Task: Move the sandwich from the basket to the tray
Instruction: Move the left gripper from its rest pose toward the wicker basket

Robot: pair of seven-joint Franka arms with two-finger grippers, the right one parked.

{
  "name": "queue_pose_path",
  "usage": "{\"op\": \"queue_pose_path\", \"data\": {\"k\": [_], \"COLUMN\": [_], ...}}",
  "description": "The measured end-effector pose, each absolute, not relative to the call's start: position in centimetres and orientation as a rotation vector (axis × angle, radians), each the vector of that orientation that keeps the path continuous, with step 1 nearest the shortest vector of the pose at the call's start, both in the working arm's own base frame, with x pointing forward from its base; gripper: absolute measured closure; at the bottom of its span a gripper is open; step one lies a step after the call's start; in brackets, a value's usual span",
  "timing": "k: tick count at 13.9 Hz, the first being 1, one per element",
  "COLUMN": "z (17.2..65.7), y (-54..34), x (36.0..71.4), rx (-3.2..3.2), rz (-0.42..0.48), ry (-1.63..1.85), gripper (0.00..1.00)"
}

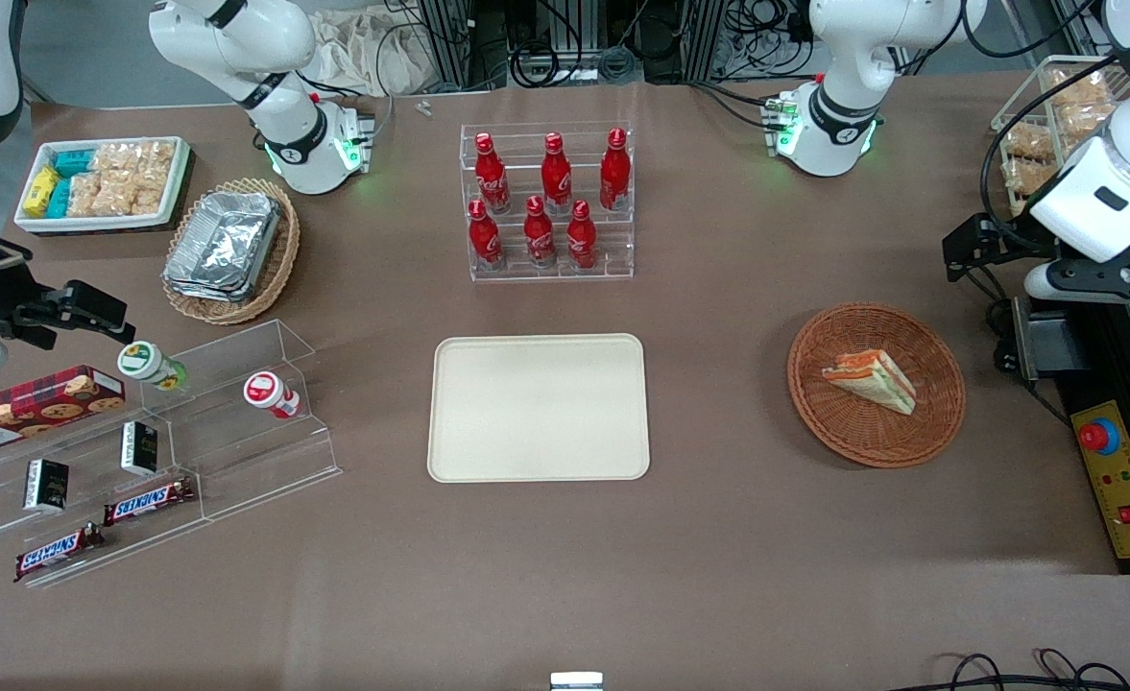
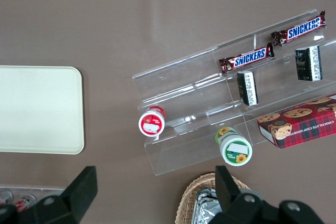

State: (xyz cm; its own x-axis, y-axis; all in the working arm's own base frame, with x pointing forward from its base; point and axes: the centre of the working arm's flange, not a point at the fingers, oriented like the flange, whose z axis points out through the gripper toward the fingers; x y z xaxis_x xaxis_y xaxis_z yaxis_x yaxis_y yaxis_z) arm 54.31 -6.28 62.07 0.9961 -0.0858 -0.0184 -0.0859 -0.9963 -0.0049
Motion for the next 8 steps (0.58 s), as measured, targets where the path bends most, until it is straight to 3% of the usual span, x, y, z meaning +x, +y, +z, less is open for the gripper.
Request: {"op": "queue_pose_path", "data": {"k": [8], "z": [61.7], "y": [-6.55], "x": [54.47], "rx": [-3.135], "rz": [0.04], "ry": [0.082], "gripper": [0.0]}}
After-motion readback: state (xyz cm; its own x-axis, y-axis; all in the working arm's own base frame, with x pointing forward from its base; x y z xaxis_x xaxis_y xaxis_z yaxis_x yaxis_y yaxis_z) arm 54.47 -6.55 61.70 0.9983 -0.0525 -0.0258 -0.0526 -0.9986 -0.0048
